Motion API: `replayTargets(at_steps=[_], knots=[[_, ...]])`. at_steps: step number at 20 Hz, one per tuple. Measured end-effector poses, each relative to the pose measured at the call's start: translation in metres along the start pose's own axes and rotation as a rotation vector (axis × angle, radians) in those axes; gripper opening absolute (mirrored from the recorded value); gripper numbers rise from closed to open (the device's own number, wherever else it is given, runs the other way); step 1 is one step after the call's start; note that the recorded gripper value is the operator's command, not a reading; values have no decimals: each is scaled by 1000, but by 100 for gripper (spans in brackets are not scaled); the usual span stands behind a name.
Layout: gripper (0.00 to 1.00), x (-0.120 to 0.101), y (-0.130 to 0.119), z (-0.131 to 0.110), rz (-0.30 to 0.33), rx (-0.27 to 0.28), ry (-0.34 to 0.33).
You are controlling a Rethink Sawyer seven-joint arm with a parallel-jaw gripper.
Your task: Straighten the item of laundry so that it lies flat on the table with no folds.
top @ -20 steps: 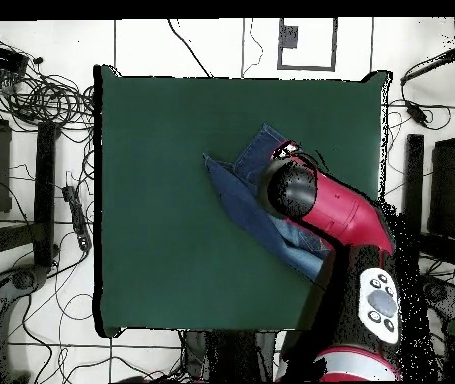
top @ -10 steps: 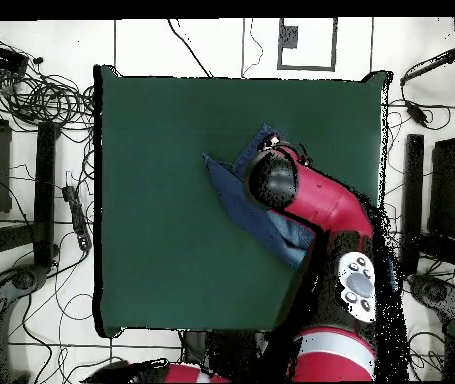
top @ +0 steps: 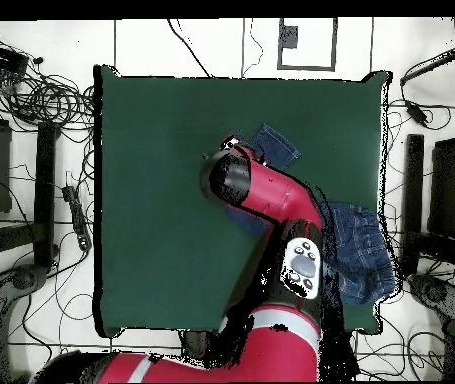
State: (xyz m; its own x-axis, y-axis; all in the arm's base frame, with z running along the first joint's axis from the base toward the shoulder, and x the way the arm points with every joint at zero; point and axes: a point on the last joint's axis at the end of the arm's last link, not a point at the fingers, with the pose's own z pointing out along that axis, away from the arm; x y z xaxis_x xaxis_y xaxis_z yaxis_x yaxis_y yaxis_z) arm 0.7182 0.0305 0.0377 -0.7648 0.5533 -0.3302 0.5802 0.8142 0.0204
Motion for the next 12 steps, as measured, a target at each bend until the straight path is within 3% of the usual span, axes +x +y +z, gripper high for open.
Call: replayTargets(at_steps=[8, 12], knots=[[100, 36, 12, 25, 38, 22, 51], [100, 57, 8, 34, 97, 90, 52]])
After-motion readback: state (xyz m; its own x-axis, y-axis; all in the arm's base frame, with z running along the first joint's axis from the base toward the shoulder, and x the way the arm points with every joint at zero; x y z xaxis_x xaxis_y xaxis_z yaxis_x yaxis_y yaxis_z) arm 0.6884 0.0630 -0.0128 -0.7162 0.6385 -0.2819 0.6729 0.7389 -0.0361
